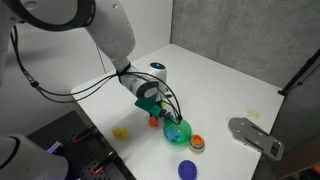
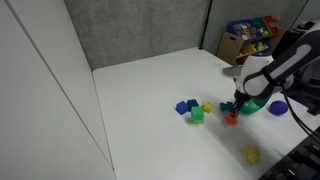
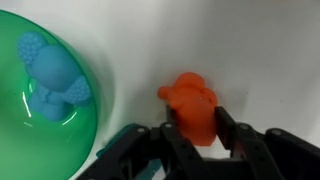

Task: Put the orange toy in the bowl

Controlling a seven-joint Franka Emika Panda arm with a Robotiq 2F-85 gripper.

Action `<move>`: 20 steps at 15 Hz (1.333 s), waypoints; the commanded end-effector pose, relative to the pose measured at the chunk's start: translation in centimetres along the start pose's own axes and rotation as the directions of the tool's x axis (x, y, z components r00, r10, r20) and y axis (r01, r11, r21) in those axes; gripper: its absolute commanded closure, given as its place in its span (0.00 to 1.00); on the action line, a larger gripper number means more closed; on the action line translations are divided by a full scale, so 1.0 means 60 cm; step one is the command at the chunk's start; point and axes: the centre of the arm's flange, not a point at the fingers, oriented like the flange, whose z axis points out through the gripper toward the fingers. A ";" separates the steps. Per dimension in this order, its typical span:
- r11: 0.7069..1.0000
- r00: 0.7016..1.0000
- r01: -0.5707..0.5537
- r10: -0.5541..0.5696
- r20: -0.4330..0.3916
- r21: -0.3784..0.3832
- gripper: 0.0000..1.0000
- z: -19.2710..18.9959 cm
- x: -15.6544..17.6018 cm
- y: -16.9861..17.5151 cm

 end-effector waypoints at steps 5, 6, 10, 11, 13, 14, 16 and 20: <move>1.000 0.997 -0.004 0.004 -0.073 0.006 0.91 -0.143 -0.005 0.023; 1.000 0.996 -0.014 0.014 -0.085 -0.001 0.90 -0.166 -0.006 0.033; 0.996 0.989 -0.081 0.076 -0.125 -0.029 0.91 -0.246 -0.014 0.090; 0.994 0.987 -0.102 0.097 -0.131 -0.035 0.90 -0.261 -0.017 0.110; 0.988 0.979 -0.148 0.140 -0.147 -0.048 0.91 -0.281 -0.027 0.151; 0.983 0.975 -0.174 0.164 -0.153 -0.056 0.90 -0.284 -0.032 0.173; 0.974 0.968 -0.214 0.203 -0.150 -0.068 0.46 -0.282 -0.043 0.207; 0.964 0.963 -0.250 0.237 -0.131 -0.089 0.24 -0.275 -0.066 0.240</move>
